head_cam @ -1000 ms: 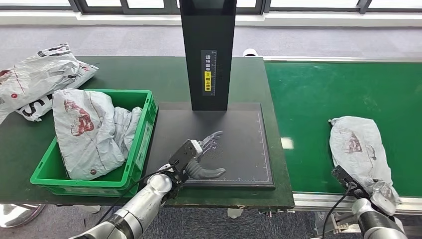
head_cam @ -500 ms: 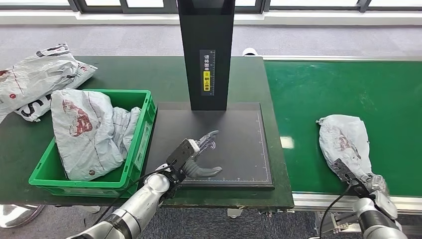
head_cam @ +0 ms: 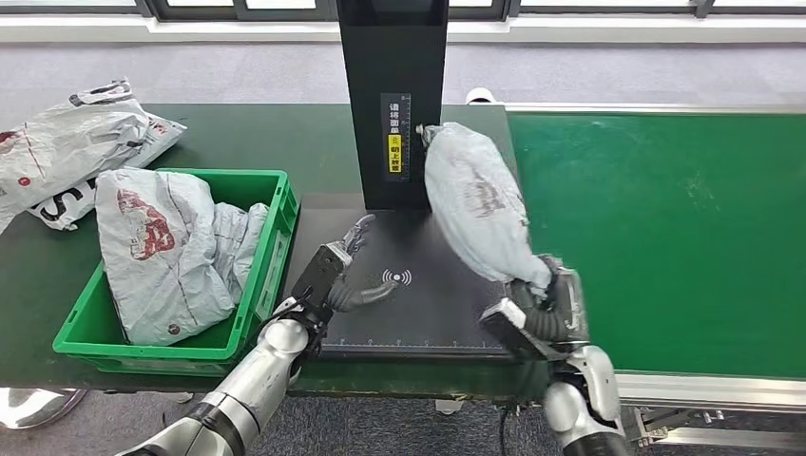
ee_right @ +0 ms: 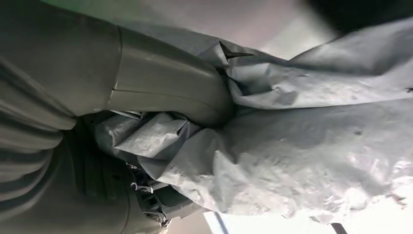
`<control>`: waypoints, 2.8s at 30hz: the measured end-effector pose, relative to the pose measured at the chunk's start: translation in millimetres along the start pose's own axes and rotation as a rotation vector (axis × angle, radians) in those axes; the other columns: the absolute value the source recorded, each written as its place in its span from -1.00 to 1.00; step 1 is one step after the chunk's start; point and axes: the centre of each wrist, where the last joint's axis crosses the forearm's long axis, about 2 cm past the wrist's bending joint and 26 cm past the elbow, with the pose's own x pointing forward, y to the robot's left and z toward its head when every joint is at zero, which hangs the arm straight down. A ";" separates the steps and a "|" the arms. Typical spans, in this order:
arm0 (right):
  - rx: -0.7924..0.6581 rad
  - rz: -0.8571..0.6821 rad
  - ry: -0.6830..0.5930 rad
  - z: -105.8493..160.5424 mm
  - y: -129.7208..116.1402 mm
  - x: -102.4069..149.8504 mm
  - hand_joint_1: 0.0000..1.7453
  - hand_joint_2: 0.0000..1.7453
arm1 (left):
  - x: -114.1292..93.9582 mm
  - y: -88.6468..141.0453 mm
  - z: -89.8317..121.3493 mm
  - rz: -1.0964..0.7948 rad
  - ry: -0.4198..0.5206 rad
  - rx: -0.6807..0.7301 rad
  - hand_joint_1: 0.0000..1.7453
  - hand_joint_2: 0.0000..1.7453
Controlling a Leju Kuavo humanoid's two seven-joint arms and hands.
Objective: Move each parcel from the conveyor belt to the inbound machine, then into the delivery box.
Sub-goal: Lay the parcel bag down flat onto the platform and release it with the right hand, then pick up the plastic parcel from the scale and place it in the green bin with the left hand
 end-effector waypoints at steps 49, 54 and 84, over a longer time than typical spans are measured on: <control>0.359 -0.073 -0.204 27.1 48.6 106.9 -1.00 1.00 | 6.6 3.8 -7.6 -0.068 0.007 0.053 -1.00 1.00; 0.400 0.116 0.059 58.5 58.6 84.3 -1.00 1.00 | 4.4 0.7 -6.1 -0.136 0.068 0.109 -1.00 1.00; 0.270 0.082 0.106 56.1 45.8 77.6 -1.00 1.00 | 19.8 9.0 -21.2 -0.535 0.073 0.431 -1.00 1.00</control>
